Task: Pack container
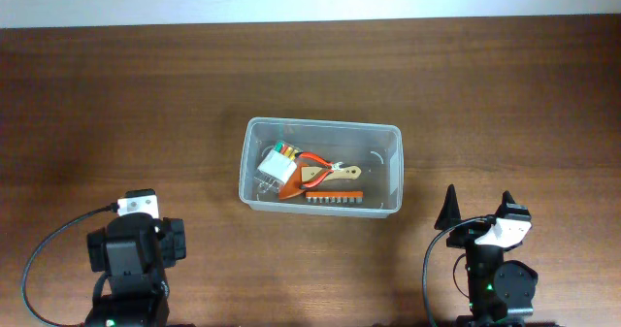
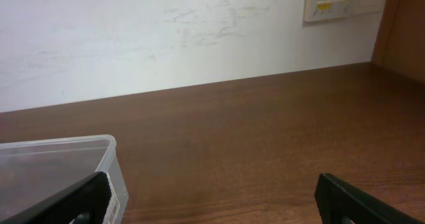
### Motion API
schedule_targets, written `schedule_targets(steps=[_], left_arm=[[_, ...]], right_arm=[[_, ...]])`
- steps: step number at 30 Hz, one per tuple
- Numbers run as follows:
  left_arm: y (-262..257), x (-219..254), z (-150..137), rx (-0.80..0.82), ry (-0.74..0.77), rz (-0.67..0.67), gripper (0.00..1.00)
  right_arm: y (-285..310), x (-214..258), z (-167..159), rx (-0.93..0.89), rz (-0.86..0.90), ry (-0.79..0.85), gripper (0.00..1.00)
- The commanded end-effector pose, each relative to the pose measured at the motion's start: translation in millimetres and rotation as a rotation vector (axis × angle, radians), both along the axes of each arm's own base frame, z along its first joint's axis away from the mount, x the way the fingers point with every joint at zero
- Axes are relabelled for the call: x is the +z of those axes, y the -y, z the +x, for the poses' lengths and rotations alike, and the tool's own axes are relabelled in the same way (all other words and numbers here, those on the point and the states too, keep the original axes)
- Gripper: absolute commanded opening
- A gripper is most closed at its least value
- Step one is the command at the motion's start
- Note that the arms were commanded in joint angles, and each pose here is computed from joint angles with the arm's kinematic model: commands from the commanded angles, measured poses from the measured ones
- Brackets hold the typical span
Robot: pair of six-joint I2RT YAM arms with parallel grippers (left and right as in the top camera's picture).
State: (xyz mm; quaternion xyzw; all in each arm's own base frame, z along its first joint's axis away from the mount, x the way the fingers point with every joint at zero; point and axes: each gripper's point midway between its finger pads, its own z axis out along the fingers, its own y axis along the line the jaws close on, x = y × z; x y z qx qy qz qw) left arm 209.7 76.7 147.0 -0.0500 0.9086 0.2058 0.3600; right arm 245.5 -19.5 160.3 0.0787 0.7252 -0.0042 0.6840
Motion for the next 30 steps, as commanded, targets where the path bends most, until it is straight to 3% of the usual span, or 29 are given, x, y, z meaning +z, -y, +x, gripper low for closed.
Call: schedule_targets(steps=[1,10,13,18,26,30], left_arm=[[-2,-1,-1,0.01,-0.001,0.004,0.99],[-1,3,-3,0.008,0.017,0.005,0.99],[18,8,-4,-0.076,0.069,-0.069,0.99],[69,35,-3,-0.326,0.304,-0.209,0.99],[74,62,24,-0.393,0.729,-0.132,0.99],[78,53,34,-0.42,0.844,-0.118,0.99]], right_arm=[[-3,-3,0,0.015,0.012,-0.004,0.99],[-3,-3,0,0.015,0.012,-0.004,0.99],[-3,-3,0,0.015,0.012,-0.004,0.99],[-3,-3,0,0.015,0.012,-0.004,0.99],[-3,-3,0,0.015,0.012,-0.004,0.99],[-3,-3,0,0.015,0.012,-0.004,0.99]])
